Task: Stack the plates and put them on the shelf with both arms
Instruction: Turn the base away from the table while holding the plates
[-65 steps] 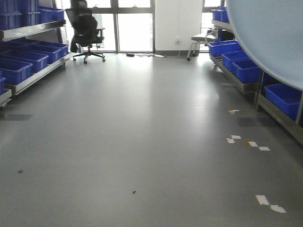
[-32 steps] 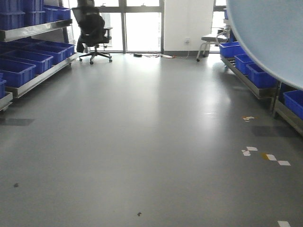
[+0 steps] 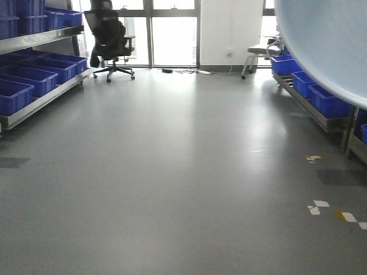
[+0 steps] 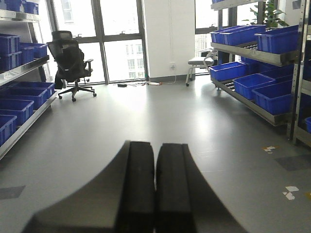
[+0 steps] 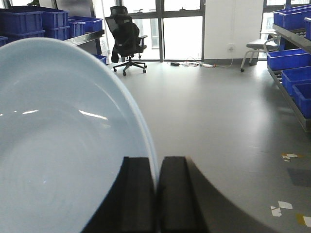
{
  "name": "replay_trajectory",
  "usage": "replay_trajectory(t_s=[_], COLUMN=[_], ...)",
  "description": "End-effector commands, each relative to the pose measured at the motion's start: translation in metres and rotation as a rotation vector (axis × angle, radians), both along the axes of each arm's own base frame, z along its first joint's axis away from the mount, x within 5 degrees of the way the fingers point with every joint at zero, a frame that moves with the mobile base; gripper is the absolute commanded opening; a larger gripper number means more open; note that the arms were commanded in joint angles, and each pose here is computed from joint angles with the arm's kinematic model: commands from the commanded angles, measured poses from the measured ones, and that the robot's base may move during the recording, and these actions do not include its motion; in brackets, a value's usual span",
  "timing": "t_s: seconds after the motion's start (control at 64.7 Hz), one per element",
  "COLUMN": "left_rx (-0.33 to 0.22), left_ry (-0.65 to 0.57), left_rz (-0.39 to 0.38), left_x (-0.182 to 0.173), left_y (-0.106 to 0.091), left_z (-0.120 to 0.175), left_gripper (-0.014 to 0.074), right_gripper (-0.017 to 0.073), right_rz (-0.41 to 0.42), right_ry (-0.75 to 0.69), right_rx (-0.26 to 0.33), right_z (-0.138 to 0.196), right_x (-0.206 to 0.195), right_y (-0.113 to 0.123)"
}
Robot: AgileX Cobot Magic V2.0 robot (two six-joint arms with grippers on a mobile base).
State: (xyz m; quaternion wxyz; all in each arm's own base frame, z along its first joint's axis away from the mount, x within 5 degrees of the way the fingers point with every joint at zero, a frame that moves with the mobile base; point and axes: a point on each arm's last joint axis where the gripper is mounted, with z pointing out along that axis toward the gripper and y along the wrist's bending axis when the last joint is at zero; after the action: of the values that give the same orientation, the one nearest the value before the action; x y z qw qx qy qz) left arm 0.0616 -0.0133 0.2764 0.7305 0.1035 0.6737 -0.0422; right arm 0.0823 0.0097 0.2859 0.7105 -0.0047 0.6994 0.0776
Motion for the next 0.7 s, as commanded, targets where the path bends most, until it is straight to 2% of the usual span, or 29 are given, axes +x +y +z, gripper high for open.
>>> replay_trajectory(t_s=[0.0, 0.68], left_rx=[-0.027, -0.027], left_ry=[-0.097, -0.097], left_rz=[0.007, 0.007], left_x=[-0.0013, -0.0013], left_y=[0.0009, 0.0009], left_z=[0.0167, 0.0167], left_gripper=[0.0082, 0.0082], right_gripper=[0.0048, 0.0048], right_rz=[-0.032, -0.032], right_ry=[-0.124, -0.124], right_rx=[0.018, 0.018], right_z=[0.0195, 0.0195], right_x=[-0.0014, -0.0014], right_y=[-0.003, -0.003])
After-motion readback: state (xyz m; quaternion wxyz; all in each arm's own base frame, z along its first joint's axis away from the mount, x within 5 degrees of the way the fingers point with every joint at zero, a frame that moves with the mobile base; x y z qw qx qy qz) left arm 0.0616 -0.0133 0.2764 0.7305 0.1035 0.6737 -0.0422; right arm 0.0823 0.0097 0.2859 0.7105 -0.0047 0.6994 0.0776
